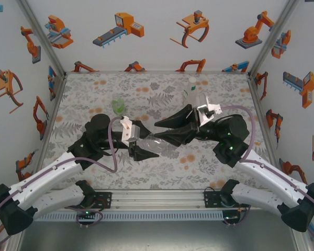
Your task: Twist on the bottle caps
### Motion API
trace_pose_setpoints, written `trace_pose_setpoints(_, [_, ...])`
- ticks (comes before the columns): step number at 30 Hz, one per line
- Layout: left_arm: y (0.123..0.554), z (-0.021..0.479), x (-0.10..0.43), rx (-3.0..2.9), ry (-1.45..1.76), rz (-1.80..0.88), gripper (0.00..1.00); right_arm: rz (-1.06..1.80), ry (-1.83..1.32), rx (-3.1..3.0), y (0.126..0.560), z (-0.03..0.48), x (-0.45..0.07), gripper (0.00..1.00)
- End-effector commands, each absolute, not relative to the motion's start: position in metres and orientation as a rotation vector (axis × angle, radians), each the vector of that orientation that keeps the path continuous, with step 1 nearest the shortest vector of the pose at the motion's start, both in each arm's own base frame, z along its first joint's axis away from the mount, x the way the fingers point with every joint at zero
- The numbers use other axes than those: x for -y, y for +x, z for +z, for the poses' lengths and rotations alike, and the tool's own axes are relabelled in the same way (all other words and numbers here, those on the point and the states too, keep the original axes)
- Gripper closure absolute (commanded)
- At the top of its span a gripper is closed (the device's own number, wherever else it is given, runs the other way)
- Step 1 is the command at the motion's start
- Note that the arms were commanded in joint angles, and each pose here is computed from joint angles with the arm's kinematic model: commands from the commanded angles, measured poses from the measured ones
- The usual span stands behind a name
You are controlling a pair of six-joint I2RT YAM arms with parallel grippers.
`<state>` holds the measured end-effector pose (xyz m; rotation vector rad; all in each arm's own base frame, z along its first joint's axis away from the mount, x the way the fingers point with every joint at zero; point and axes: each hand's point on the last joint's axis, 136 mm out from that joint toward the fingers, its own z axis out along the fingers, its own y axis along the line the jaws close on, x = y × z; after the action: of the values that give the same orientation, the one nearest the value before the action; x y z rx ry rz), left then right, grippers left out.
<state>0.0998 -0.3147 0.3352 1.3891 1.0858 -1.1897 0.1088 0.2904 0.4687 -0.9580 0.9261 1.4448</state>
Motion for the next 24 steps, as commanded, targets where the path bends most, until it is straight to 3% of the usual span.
trace_pose_setpoints(1, [0.084, 0.372, 0.315, -0.95, 1.373, -1.26, 1.0, 1.456, -1.019, -0.75, 0.082, 0.499, -0.278, 0.61])
trace_pose_setpoints(24, [0.058, 0.402, 0.307, -0.759, 1.347, -1.324, 1.0, 1.467, -1.013, -0.706, 0.066, 0.506, -0.262, 0.57])
